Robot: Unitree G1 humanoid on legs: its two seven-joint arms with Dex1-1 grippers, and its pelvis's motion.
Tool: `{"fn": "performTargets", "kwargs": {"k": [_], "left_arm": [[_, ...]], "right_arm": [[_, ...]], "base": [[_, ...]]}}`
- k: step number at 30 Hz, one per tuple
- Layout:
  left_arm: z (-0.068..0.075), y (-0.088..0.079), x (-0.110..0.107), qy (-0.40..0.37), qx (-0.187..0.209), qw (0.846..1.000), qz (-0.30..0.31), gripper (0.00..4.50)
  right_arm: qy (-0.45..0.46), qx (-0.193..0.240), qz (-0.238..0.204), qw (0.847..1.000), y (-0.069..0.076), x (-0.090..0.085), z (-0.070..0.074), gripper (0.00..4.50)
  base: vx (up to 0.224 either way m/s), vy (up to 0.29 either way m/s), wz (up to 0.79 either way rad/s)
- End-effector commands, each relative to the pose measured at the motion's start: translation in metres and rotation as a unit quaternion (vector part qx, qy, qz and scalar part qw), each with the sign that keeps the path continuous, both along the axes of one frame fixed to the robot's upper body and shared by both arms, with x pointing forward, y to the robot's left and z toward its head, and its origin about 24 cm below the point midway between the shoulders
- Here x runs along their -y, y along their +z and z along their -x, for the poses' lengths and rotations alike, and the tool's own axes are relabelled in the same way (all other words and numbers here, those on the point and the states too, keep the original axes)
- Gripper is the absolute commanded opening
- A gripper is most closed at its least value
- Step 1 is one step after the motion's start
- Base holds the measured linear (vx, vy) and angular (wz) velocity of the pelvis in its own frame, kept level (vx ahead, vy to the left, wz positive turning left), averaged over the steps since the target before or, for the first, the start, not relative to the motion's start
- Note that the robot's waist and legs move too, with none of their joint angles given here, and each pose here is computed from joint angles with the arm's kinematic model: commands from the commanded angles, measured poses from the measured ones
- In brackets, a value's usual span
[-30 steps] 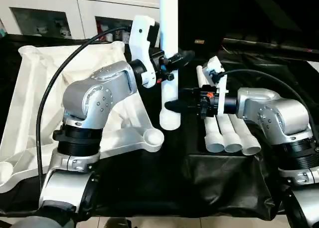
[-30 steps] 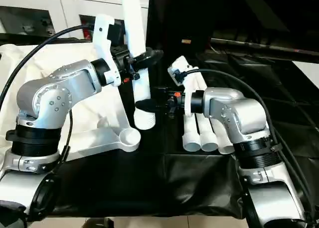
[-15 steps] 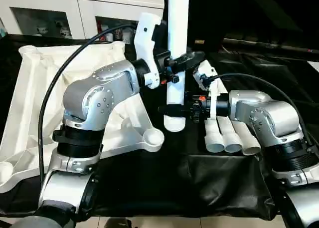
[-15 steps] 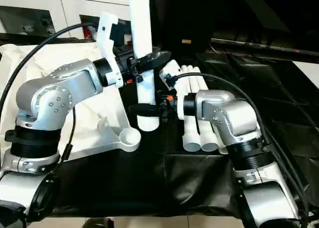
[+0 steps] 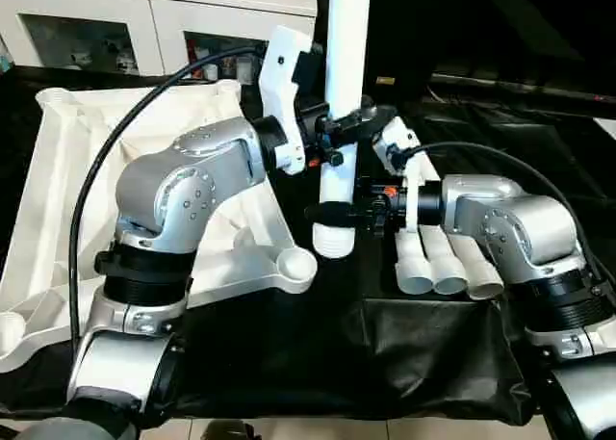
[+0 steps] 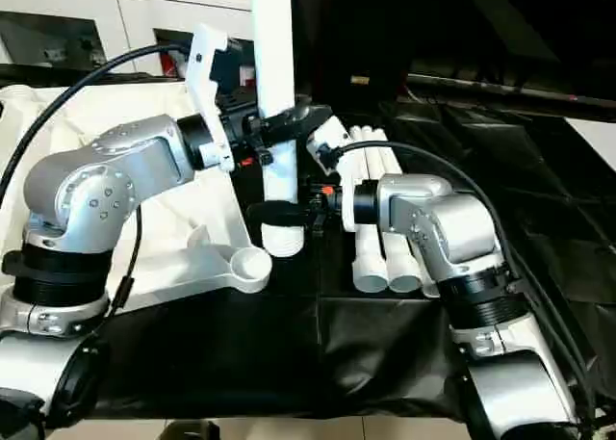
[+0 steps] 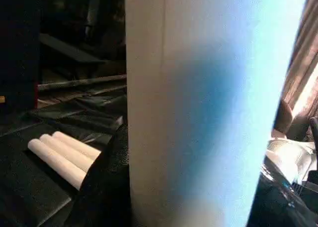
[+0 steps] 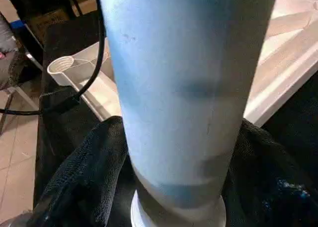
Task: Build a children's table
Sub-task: Pick table leg
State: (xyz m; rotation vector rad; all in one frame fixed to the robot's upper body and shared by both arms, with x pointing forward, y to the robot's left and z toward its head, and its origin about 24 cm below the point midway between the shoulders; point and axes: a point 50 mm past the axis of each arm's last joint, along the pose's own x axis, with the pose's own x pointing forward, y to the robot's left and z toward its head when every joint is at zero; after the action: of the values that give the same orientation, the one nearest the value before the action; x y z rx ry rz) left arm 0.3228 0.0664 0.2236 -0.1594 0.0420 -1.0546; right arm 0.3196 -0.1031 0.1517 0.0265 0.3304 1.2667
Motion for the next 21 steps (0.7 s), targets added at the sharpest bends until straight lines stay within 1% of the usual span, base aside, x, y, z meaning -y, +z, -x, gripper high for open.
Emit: {"fn": "performTargets", "kwargs": {"k": [1,4,6,8,11,14,16,18,21], "left_arm": [[0.0047,0.0022,0.0042,-0.014,0.006,1.0,-0.005,1.82],[0.0058,0.0029,0.0045,-0.019,0.005,1.0,-0.002,1.82],[0.0061,0.0028,0.0044,-0.021,0.005,1.0,-0.003,1.82],[0.0067,0.0028,0.0043,-0.023,0.005,1.0,-0.003,1.82],[0.0071,0.0028,0.004,-0.025,0.004,1.0,-0.003,1.82],[0.0074,0.0029,0.0039,-0.026,0.003,1.0,-0.002,1.82],[0.0076,0.0031,0.0041,-0.027,0.002,1.0,0.0,1.82],[0.0078,0.0033,0.0042,-0.027,0.001,1.0,0.002,1.82],[0.0082,0.0035,0.0045,-0.028,-0.002,1.0,0.006,1.82]], "right_arm": [[0.005,0.012,0.0,1.0,0.0028,0.0031,0.0019,3.16],[0.005,0.01,0.002,1.0,0.0003,0.0021,0.0022,3.16],[0.005,0.009,0.002,1.0,-0.0001,0.0018,0.0023,2.89],[0.006,0.009,0.004,1.0,-0.0009,0.0014,0.0024,2.82],[0.006,0.008,0.004,1.0,-0.0011,0.0011,0.0023,2.42],[0.006,0.008,0.003,1.0,-0.0014,0.0011,0.0021,2.33],[0.004,0.007,0.002,1.0,-0.0018,0.0011,0.0019,2.05],[0.003,0.006,0.001,1.0,-0.0021,0.0009,0.0016,1.96],[0.002,0.005,-0.001,1.0,-0.0029,0.0008,0.0013,1.93]], "base": [[0.0,0.0,0.0],[0.0,0.0,0.0],[0.0,0.0,0.0],[0.0,0.0,0.0],[0.0,0.0,0.0],[0.0,0.0,0.0],[0.0,0.0,0.0],[0.0,0.0,0.0],[0.0,0.0,0.0]]}}
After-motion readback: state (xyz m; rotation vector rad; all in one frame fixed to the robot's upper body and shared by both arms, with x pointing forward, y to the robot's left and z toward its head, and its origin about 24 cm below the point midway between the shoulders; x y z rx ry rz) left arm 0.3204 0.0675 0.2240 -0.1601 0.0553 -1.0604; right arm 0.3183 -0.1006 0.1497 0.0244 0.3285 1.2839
